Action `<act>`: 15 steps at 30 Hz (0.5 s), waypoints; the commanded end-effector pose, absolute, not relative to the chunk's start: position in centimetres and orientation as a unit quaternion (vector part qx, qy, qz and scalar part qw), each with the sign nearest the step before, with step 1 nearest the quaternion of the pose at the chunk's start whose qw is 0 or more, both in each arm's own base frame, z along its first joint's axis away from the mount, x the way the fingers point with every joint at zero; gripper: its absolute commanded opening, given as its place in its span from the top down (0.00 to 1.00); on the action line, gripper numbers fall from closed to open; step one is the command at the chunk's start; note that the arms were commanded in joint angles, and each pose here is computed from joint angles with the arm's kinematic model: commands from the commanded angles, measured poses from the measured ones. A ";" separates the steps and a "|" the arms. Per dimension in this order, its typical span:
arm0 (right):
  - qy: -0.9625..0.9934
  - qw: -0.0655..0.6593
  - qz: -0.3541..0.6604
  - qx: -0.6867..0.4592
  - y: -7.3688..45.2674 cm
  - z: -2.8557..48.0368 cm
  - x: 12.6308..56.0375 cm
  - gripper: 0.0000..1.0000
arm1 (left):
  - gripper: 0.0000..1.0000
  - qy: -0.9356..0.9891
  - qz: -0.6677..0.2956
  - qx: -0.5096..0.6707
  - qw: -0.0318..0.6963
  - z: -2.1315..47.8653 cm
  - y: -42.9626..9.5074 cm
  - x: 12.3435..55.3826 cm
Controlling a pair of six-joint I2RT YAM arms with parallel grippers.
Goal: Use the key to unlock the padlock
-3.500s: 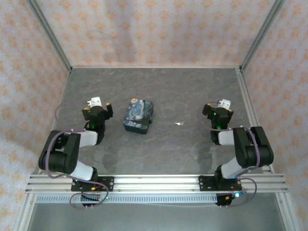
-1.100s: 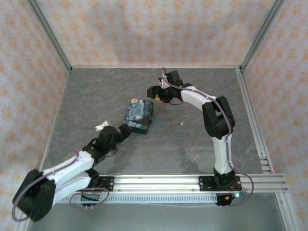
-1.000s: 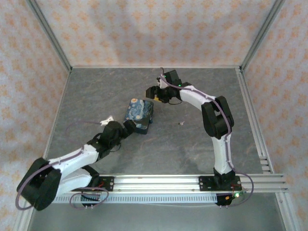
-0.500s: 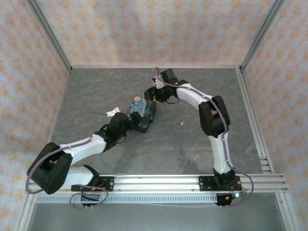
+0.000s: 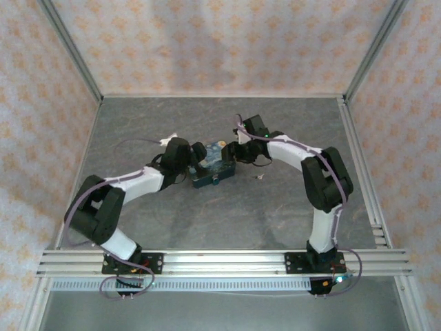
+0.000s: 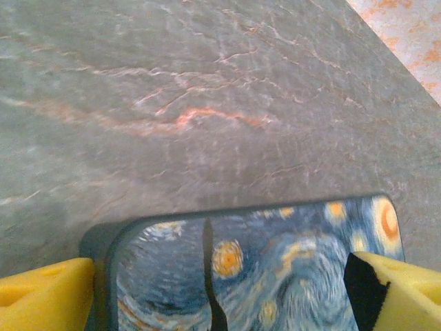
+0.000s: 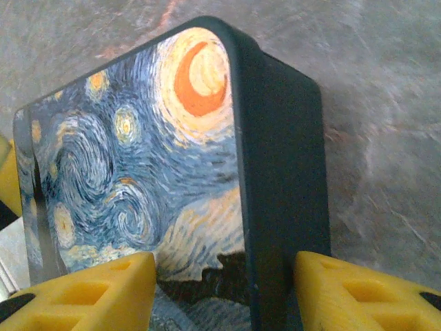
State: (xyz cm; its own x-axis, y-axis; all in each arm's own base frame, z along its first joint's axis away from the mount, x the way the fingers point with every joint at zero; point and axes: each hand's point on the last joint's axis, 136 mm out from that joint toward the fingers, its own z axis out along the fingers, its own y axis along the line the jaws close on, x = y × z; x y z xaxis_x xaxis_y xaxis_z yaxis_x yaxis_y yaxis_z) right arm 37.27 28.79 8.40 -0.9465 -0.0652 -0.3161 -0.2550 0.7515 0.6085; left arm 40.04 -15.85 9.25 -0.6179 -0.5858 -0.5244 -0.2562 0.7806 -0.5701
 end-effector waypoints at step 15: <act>0.926 0.191 0.325 -0.002 29.5 8.3 41.0 0.47 | 0.12 0.884 -0.279 -0.165 0.337 11.5 -21.4 46.8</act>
